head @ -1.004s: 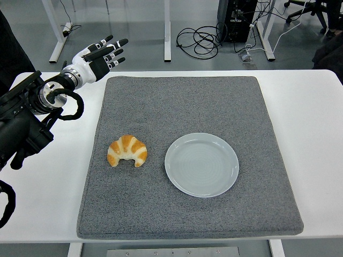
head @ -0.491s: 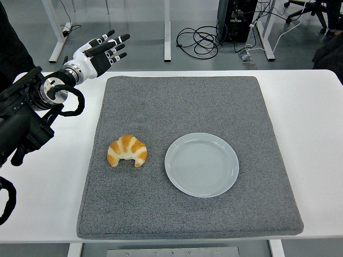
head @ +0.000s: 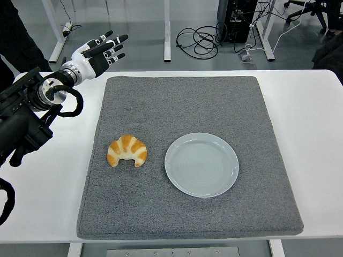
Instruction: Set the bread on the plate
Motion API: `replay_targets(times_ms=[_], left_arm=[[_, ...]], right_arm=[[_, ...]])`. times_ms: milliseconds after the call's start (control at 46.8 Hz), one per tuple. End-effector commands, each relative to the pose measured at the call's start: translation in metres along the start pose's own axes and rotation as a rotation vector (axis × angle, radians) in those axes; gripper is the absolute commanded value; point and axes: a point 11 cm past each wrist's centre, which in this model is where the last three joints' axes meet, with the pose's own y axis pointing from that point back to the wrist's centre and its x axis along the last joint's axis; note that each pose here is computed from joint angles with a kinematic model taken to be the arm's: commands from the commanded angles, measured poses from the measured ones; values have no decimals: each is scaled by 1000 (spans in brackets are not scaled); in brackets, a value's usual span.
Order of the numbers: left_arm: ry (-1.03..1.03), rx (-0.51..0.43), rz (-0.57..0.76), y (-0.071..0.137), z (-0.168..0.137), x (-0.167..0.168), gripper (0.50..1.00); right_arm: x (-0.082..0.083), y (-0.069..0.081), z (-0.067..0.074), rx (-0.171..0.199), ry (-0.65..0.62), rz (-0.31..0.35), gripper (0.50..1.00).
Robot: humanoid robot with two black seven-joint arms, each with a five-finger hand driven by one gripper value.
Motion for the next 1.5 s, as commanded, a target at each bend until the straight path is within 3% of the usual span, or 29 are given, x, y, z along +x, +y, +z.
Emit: replay_targets(times_ms=[0, 235, 470, 662, 833, 983, 1154, 1474], left_arm=[[-6, 1, 2, 1, 0, 1, 987], [-121, 19, 19, 5, 4, 12, 987], [-237, 30, -45, 6, 4, -9, 987], [-515, -63, -59, 22, 21, -17, 987], [-730, -56, -135, 43, 20, -33, 987], [-872, 15, -190, 61, 15, -33, 987], [-1089, 196, -315, 85, 7, -39, 987], [-1310, 265, -439, 120, 10, -39, 986]], right_arm=[[0, 0, 0, 0, -1, 0, 1000], [0, 0, 0, 0, -1, 0, 1000], [0, 0, 0, 0, -1, 0, 1000], [0, 0, 0, 0, -1, 0, 1000], [0, 0, 0, 0, -1, 0, 1000], [0, 0, 0, 0, -1, 0, 1000], [0, 0, 0, 0, -1, 0, 1000], [0, 0, 0, 0, -1, 0, 1000]])
